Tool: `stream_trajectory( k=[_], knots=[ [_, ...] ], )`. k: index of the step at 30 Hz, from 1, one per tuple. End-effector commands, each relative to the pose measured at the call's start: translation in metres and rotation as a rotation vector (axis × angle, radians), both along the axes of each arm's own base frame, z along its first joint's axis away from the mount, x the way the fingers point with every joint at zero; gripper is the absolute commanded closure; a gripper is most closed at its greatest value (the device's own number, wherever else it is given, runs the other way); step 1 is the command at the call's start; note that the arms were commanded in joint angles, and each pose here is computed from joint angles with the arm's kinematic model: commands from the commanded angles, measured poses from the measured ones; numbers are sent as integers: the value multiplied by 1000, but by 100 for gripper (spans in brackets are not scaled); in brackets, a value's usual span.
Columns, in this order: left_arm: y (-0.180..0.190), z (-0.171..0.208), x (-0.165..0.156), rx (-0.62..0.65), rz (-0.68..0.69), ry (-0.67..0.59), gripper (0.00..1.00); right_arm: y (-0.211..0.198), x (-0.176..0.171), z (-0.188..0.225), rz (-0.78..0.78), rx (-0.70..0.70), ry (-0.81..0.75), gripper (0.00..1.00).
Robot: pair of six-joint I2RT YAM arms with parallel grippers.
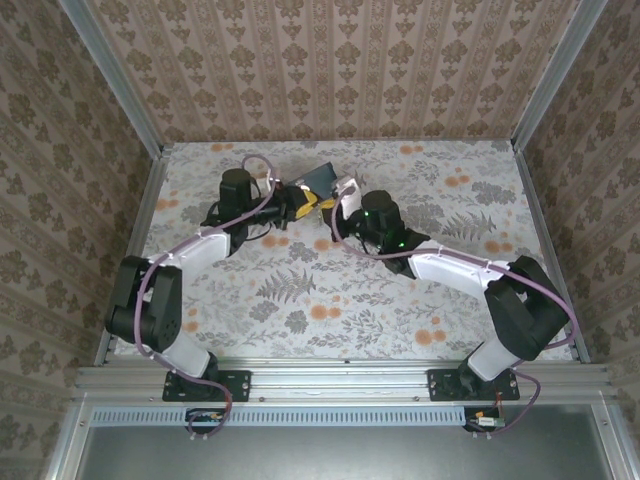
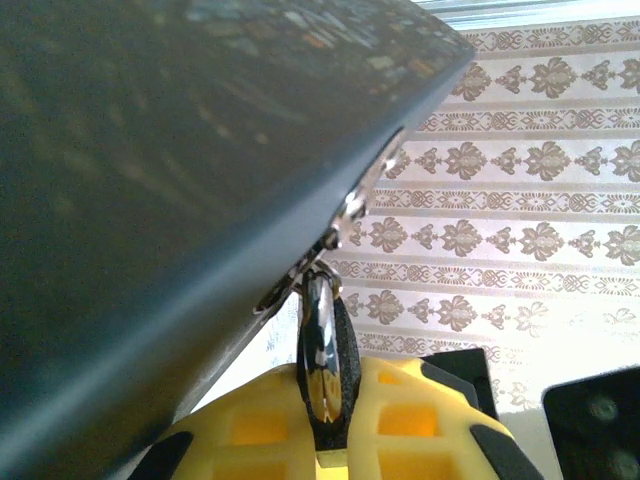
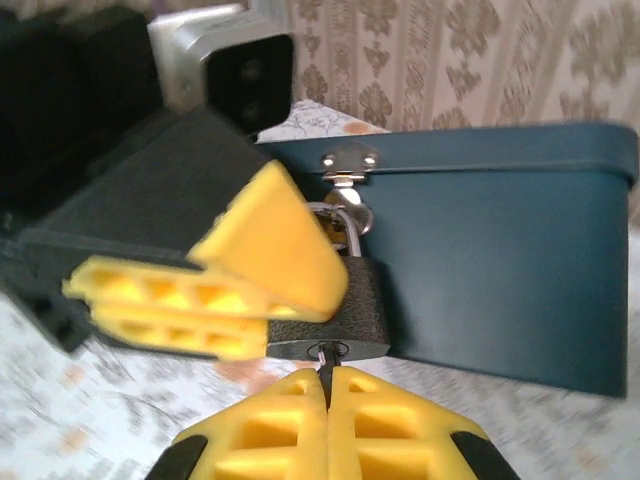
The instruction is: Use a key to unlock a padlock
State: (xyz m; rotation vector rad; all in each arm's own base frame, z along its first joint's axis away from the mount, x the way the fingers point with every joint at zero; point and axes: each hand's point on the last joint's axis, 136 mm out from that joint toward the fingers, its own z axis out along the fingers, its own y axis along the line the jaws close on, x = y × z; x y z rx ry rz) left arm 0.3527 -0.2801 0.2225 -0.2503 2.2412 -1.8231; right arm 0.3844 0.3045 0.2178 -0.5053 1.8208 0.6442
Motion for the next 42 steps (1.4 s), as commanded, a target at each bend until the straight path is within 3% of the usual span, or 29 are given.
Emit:
stream_trajectory(
  k=[1,9,11,14,17,20,34,42],
  knots=[
    [-18,51,-14,-115,-114,-210,100,-1,-3,-20,-115,376,413,100],
    [-20,50,-16,-112,-126,-231,100,13,-10,-22,-70,719,722,100],
    [-17,46,-15,-92,-119,-214,100,9,-19,-13,-20,600,641,100],
    [-17,42,-16,-79,-123,-195,100,-13,-27,-13,-53,251,429,88],
    [-17,39,-18,-71,-127,-178,100,-36,-23,-2,-67,120,295,70],
    [-16,39,-19,-63,-131,-171,100,-40,-26,4,-17,30,199,63],
    [-22,42,-24,-53,-151,-168,100,-30,-37,17,100,-472,-352,54],
    [-23,46,-24,-57,-155,-176,100,-19,-21,-2,108,-628,-440,54]
  ],
)
